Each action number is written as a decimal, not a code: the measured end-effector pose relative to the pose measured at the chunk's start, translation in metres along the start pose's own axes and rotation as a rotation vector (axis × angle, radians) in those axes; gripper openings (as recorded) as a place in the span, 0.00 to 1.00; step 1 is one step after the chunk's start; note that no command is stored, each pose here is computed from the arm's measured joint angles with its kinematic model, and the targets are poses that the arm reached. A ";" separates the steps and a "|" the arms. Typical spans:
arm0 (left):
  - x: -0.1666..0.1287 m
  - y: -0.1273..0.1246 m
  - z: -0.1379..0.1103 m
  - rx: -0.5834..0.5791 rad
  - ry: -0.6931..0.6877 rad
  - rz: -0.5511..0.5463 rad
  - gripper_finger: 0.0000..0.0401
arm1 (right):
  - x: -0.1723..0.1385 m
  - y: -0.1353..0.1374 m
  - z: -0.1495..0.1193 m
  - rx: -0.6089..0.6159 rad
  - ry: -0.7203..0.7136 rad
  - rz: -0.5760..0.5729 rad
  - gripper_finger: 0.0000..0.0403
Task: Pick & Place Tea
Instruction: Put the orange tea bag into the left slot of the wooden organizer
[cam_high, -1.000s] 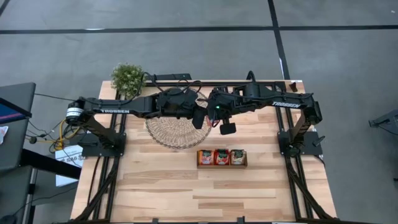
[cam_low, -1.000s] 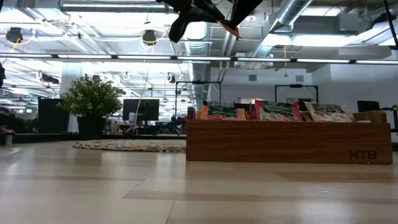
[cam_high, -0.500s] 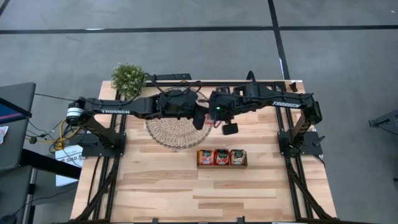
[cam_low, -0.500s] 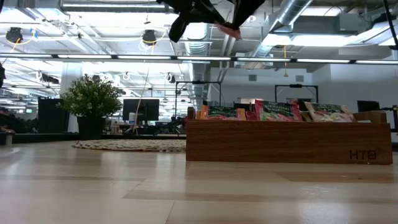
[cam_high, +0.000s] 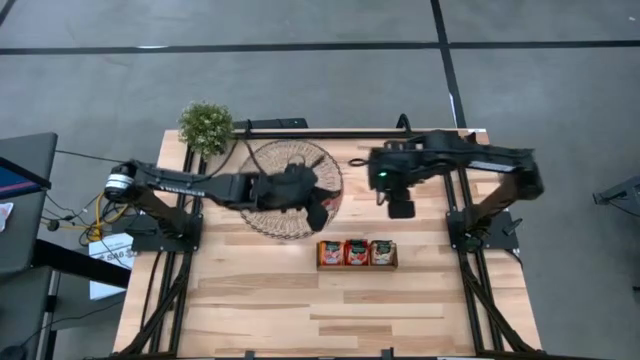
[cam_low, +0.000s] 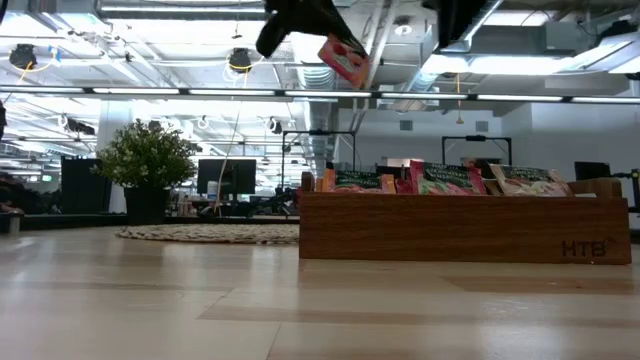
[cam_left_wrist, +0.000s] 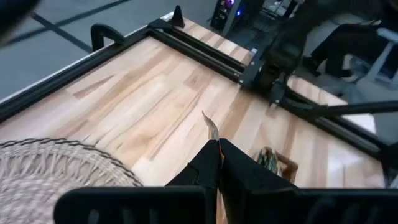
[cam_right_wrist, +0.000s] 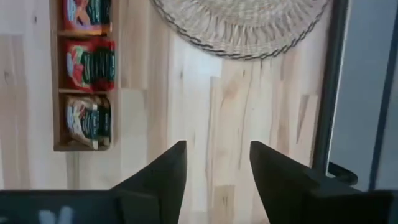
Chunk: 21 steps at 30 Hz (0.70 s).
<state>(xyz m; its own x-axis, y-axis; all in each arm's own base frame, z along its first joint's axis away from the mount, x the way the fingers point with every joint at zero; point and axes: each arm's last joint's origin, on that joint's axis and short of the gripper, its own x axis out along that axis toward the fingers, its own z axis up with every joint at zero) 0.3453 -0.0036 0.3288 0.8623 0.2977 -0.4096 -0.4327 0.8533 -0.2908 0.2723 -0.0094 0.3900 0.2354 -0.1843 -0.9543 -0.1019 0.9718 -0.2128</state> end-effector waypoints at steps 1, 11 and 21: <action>-0.002 -0.005 -0.004 0.012 -0.001 0.013 0.00 | -0.003 0.001 -0.007 0.012 -0.022 -0.003 0.42; -0.009 -0.034 -0.051 -0.002 -0.090 -0.046 0.00 | -0.016 0.021 -0.091 0.188 -0.387 0.058 0.38; -0.002 -0.032 -0.120 -0.137 -0.148 -0.152 0.00 | 0.002 0.047 -0.148 0.406 -0.660 0.195 0.35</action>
<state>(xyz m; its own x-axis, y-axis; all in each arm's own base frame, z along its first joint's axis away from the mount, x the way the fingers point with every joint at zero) 0.3256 -0.0825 0.2354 0.9449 0.2385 -0.2242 -0.3182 0.8300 -0.4581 0.1255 0.0137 0.3469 0.7863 -0.0033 -0.6179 0.1297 0.9786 0.1598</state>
